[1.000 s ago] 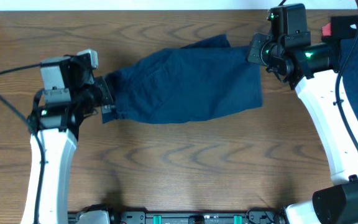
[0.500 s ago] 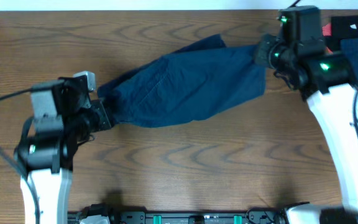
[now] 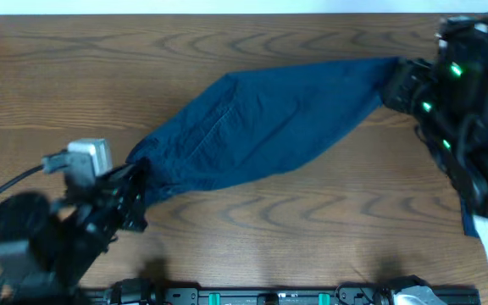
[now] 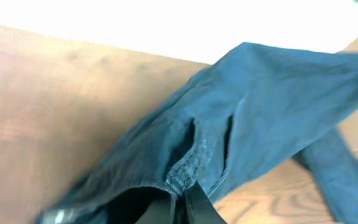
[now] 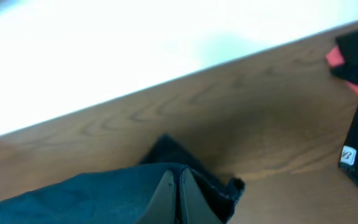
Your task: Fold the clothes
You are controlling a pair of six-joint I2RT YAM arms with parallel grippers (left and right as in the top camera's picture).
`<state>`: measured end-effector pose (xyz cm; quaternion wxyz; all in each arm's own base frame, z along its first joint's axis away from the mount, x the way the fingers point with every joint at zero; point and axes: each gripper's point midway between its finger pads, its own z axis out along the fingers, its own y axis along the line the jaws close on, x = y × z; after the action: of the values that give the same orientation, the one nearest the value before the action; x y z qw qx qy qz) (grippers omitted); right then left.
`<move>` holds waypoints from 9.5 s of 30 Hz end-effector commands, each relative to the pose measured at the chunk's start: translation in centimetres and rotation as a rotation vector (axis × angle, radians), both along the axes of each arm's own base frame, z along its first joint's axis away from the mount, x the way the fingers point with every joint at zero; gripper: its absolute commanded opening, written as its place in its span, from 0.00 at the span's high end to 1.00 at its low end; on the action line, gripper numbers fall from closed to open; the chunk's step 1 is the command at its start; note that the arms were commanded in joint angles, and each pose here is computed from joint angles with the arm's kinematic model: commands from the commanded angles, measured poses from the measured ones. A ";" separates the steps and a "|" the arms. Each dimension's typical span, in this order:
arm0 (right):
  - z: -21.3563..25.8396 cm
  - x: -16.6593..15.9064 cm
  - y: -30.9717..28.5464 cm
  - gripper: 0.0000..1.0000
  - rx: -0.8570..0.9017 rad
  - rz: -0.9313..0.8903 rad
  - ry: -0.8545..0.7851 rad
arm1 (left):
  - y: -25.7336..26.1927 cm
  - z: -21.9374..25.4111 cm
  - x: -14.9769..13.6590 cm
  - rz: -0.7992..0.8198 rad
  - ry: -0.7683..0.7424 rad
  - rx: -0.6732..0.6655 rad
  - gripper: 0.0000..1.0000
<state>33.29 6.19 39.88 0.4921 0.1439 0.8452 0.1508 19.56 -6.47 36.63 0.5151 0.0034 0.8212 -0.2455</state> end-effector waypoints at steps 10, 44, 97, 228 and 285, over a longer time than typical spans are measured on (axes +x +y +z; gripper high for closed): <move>8.1 -6.5 -2.0 0.99 0.069 -0.029 -0.287 | -1.9 13.6 -7.9 -0.048 -0.332 -0.077 0.94; 10.2 -3.7 -2.5 0.99 0.042 -0.083 -0.354 | 5.5 8.8 5.4 0.322 0.035 0.030 0.94; -14.5 21.5 8.0 0.01 -0.055 0.080 0.093 | 21.6 -22.1 27.6 0.655 0.821 0.170 0.13; -23.6 0.5 -1.5 0.01 0.151 0.060 0.691 | 9.7 -24.3 16.8 0.257 1.160 0.048 0.87; -30.9 -7.7 -4.8 0.01 0.236 0.004 1.007 | -0.3 -38.7 5.1 0.054 1.498 0.222 0.81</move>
<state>25.64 1.18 8.95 0.0054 0.2461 0.9573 0.1513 25.12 -7.00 -0.46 -0.1613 -0.1367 0.9727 -0.0957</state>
